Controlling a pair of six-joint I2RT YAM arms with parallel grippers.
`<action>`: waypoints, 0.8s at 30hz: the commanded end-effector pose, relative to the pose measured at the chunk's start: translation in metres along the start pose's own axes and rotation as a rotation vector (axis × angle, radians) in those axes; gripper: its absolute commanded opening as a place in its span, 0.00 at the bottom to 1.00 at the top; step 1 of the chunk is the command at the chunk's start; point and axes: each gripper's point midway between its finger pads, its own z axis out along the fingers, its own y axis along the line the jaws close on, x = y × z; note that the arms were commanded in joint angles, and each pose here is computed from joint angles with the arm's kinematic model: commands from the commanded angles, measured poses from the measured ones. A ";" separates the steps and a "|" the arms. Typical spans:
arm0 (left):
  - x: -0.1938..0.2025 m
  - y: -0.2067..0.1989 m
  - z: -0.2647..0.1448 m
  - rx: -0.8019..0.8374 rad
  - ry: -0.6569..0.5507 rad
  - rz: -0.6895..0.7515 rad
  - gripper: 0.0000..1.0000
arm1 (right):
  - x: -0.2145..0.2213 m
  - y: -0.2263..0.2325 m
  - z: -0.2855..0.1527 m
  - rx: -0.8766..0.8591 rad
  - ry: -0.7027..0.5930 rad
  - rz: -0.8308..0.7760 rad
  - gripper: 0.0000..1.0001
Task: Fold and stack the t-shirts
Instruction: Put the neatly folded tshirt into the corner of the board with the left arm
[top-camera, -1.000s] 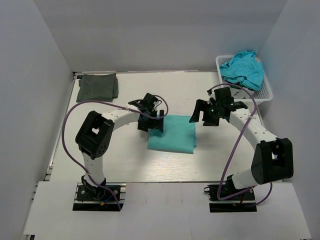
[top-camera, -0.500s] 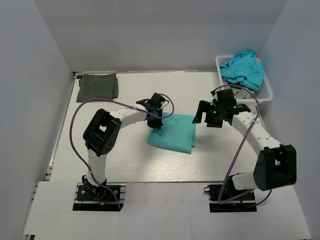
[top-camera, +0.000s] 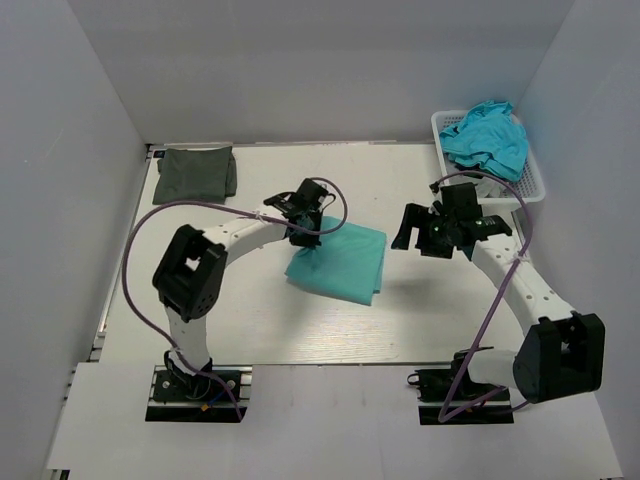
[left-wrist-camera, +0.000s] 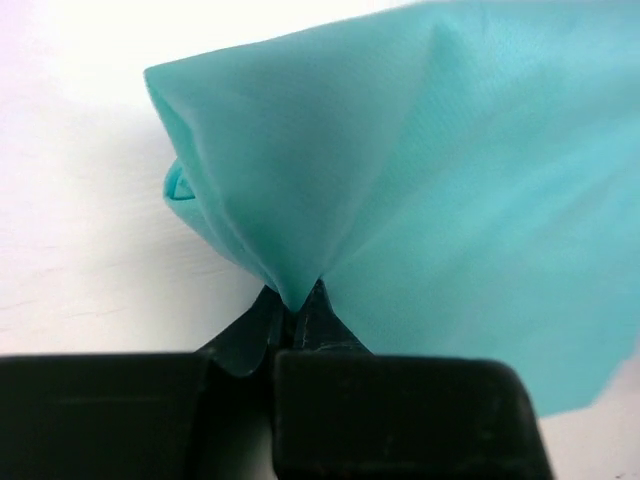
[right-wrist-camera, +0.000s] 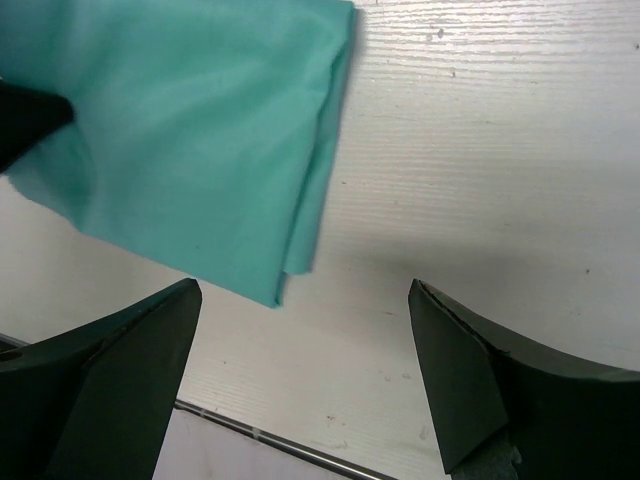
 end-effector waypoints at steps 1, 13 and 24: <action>-0.071 0.015 -0.074 -0.055 -0.265 0.057 0.00 | 0.000 -0.008 -0.010 0.034 -0.028 -0.008 0.90; -0.151 0.059 -0.183 -0.241 -0.531 0.213 0.00 | 0.005 -0.015 -0.019 0.082 -0.018 0.004 0.90; -0.223 0.132 -0.209 -0.378 -0.613 0.203 0.00 | -0.007 0.004 -0.031 0.027 -0.025 0.023 0.90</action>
